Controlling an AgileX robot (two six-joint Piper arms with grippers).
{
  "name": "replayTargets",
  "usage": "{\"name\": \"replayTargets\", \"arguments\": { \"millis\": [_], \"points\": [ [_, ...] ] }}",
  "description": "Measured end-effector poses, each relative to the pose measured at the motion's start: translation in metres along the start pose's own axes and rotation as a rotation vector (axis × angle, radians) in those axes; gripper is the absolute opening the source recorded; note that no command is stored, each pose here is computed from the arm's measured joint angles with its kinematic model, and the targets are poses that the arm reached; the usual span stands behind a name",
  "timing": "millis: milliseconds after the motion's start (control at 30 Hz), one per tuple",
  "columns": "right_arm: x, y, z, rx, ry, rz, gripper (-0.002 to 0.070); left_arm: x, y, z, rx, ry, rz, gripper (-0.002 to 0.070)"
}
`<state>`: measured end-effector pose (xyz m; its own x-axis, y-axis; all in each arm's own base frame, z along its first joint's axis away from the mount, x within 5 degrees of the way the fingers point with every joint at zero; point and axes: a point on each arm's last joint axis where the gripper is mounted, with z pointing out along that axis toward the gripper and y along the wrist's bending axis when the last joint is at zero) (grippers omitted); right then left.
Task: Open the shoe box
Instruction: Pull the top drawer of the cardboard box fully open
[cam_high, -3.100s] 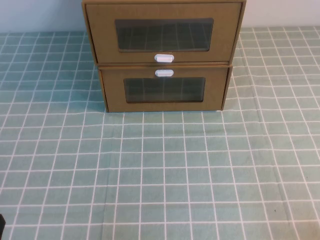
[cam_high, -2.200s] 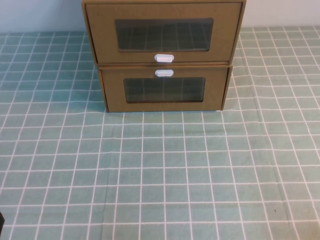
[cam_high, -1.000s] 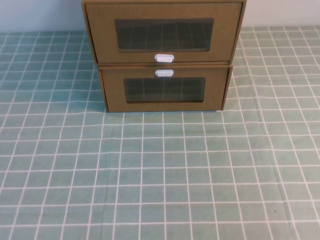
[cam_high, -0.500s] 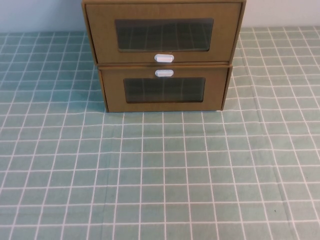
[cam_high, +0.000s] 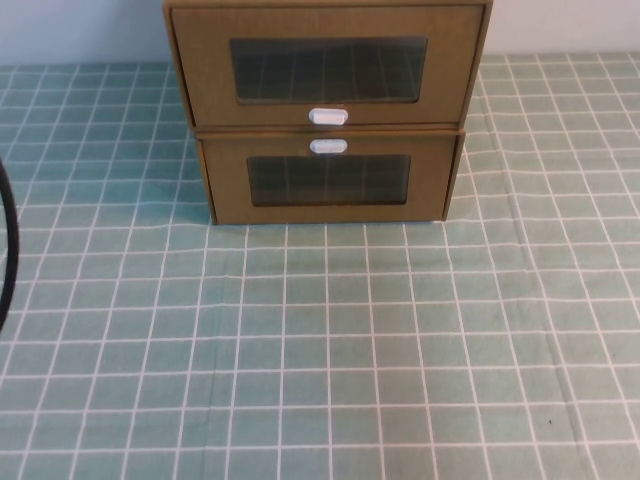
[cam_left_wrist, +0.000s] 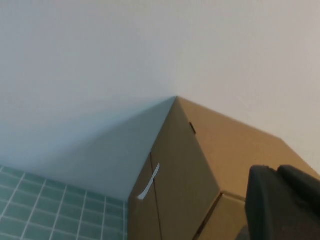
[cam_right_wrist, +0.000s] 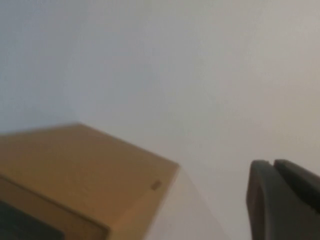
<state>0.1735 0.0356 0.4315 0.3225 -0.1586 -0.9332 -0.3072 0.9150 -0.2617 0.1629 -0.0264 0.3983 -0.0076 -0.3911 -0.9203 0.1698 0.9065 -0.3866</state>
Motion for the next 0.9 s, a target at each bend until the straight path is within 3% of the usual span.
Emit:
{"name": "replayTargets", "arguments": {
  "millis": [67, 133, 233, 300, 367, 467, 600, 767, 900],
  "points": [
    [0.009, -0.013, 0.009, 0.103, 0.114, -0.071, -0.0014, -0.002, -0.001, 0.004, 0.016, -0.035, 0.000, -0.0004],
    [0.022, -0.034, 0.015, 0.287, 0.250, -0.067, -0.0013, -0.003, -0.002, 0.009, 0.031, -0.067, 0.007, -0.0003],
    [0.050, -0.063, 0.014, 0.611, 0.551, 0.077, -0.0013, 0.003, -0.006, 0.020, 0.052, -0.026, 0.089, -0.0004],
    [0.076, -0.065, 0.017, 0.649, 0.808, 0.169, -0.0014, 0.009, -0.013, 0.030, 0.072, 0.041, 0.197, -0.0003],
    [0.106, -0.055, 0.029, 0.516, 1.019, 0.208, -0.0013, 0.016, -0.020, 0.042, 0.082, 0.122, 0.265, -0.0004],
    [0.144, -0.025, 0.050, 0.198, 1.195, 0.286, -0.0013, 0.023, -0.032, 0.066, 0.079, 0.246, 0.327, -0.0004],
    [0.157, 0.025, 0.074, -0.142, 1.164, 0.319, -0.0013, 0.017, -0.056, 0.097, 0.098, 0.346, 0.471, -0.0003],
    [0.139, 0.083, 0.091, -0.342, 1.005, 0.222, -0.0013, 0.005, -0.085, 0.134, 0.200, 0.425, 0.628, -0.0003],
    [0.124, 0.123, 0.096, -0.450, 0.877, 0.105, -0.0013, 0.008, -0.107, 0.167, 0.350, 0.526, 0.725, -0.0003]
  ]
}}
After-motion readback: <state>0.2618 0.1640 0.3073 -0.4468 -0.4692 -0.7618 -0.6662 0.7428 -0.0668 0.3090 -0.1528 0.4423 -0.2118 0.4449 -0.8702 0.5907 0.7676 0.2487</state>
